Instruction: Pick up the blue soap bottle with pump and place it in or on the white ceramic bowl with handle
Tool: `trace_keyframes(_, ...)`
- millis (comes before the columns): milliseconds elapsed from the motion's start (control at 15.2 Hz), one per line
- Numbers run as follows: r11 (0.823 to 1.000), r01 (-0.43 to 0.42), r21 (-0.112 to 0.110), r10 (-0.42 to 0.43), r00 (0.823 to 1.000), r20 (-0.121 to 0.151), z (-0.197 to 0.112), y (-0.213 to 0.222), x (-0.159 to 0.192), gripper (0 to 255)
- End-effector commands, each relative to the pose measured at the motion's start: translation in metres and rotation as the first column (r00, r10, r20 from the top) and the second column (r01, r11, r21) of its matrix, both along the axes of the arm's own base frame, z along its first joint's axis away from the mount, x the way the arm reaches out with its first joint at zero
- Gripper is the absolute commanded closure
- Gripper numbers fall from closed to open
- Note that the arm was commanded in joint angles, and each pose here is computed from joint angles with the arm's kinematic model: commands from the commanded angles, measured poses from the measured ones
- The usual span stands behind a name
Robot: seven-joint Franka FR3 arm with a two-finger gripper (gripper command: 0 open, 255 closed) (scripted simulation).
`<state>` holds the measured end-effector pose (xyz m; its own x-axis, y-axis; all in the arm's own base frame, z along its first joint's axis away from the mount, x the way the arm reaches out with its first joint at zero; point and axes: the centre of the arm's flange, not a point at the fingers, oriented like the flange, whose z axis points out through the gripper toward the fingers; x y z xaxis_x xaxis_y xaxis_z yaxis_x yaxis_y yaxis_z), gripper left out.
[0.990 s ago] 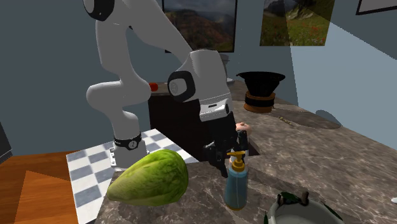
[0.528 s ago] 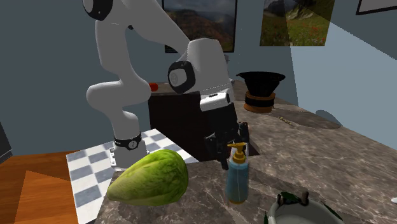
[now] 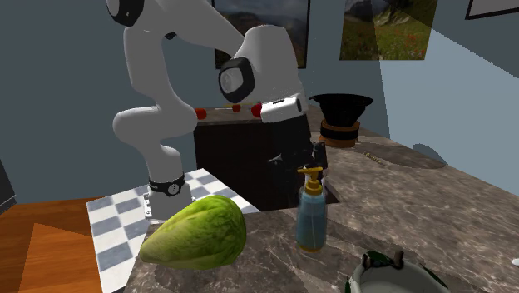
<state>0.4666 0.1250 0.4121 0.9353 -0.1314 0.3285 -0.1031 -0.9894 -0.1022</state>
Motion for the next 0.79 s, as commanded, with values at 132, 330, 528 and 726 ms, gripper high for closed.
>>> trace_keyframes(132, 1.000, 0.000, 0.000, 0.000, 1.000, 0.000, 0.021, 0.000, 0.000, 255)
trace_keyframes(330, 1.000, 0.000, 0.000, 0.000, 1.000, 0.000, 0.037, 0.000, 0.000, 255)
trace_keyframes(528, 1.000, 0.000, 0.000, 0.000, 1.000, 0.000, 0.053, 0.000, 0.000, 255)
trace_keyframes(726, 1.000, 0.000, 0.000, 0.000, 1.000, 0.000, 0.069, 0.000, 0.000, 255)
